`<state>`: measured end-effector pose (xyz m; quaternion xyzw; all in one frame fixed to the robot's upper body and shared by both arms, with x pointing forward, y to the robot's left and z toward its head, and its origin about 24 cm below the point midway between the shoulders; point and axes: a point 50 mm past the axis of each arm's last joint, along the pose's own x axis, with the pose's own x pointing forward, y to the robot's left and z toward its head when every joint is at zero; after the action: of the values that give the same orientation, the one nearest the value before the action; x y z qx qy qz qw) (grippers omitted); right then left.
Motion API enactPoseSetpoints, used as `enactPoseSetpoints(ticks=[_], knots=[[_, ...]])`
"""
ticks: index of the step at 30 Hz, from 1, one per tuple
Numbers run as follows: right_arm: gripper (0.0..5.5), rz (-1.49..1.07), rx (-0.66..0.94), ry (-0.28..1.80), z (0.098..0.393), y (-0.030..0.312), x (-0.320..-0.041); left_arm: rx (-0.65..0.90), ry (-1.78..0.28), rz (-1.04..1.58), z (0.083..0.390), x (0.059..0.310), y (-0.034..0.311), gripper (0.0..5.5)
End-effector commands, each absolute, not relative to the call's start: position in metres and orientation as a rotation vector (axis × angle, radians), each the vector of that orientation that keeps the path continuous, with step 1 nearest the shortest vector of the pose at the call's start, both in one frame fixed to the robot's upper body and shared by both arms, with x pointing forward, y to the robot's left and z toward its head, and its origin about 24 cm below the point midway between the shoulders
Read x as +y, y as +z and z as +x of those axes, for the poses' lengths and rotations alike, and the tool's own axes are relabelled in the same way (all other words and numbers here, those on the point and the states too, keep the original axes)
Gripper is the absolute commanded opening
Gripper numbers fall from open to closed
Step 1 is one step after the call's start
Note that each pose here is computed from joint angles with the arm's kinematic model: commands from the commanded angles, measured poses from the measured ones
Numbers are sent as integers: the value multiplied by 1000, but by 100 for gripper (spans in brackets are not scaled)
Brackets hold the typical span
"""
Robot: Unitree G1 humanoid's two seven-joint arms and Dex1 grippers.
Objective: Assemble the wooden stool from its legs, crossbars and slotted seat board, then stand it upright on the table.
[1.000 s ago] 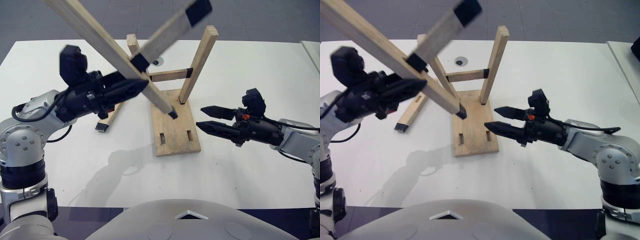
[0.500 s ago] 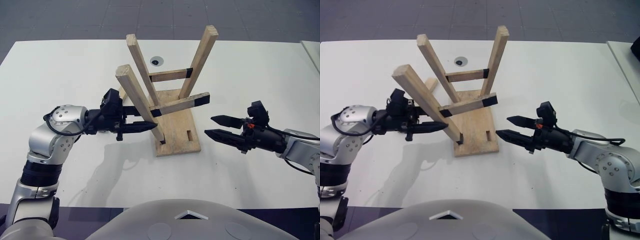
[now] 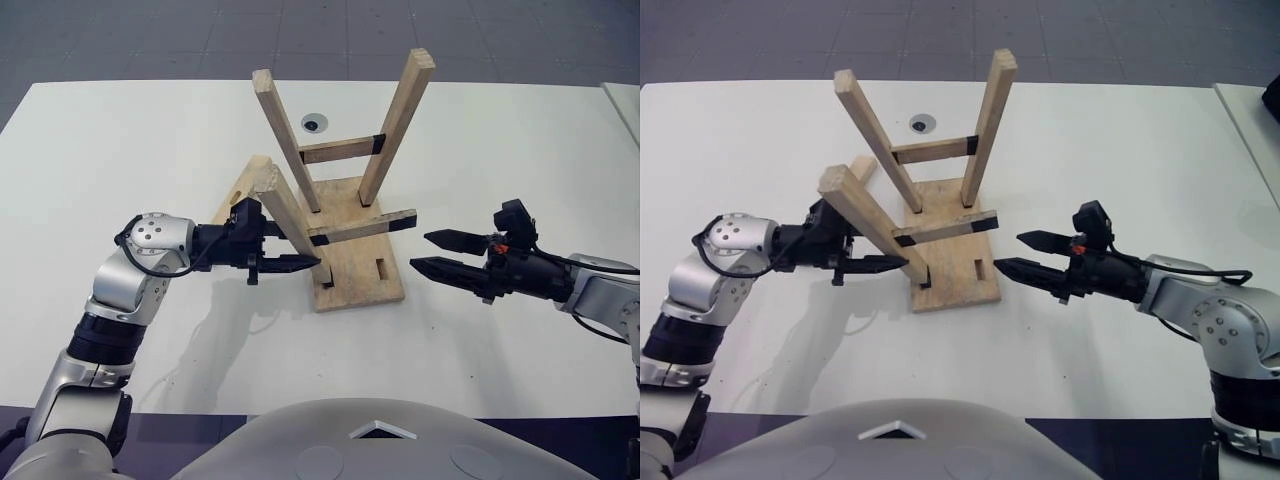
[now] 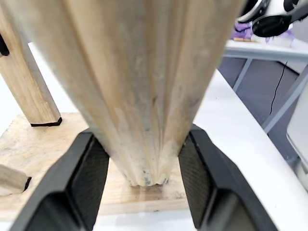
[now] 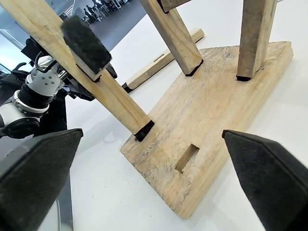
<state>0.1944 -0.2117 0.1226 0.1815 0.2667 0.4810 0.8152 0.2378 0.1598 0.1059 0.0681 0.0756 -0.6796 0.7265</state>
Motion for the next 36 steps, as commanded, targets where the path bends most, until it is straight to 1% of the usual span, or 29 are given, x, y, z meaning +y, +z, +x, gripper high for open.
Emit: enactPoseSetpoints(ticks=[1, 3, 7, 13, 16, 19, 24, 28, 31, 36], knots=[[540, 375, 562, 985, 194, 120, -214, 489, -1332, 456, 230, 182, 65, 204], [540, 381, 560, 969, 192, 119, -215, 519, -1303, 514, 225, 181, 61, 204], [540, 391, 552, 942, 191, 117, -217, 581, -1260, 535, 213, 176, 54, 204], [540, 407, 535, 894, 190, 113, -219, 682, -1211, 603, 203, 178, 22, 204], [540, 420, 536, 857, 187, 108, -223, 689, -1225, 644, 204, 176, 13, 204], [540, 395, 560, 801, 189, 100, -230, 642, -1223, 669, 215, 174, 17, 204], [540, 360, 553, 701, 199, 93, -238, 476, -1223, 714, 256, 171, 55, 204], [540, 357, 551, 688, 200, 88, -235, 417, -1191, 777, 288, 170, 67, 204], [540, 354, 548, 695, 201, 88, -232, 390, -1188, 781, 298, 169, 70, 204], [540, 357, 546, 705, 201, 87, -229, 313, -1214, 739, 303, 163, 79, 204]])
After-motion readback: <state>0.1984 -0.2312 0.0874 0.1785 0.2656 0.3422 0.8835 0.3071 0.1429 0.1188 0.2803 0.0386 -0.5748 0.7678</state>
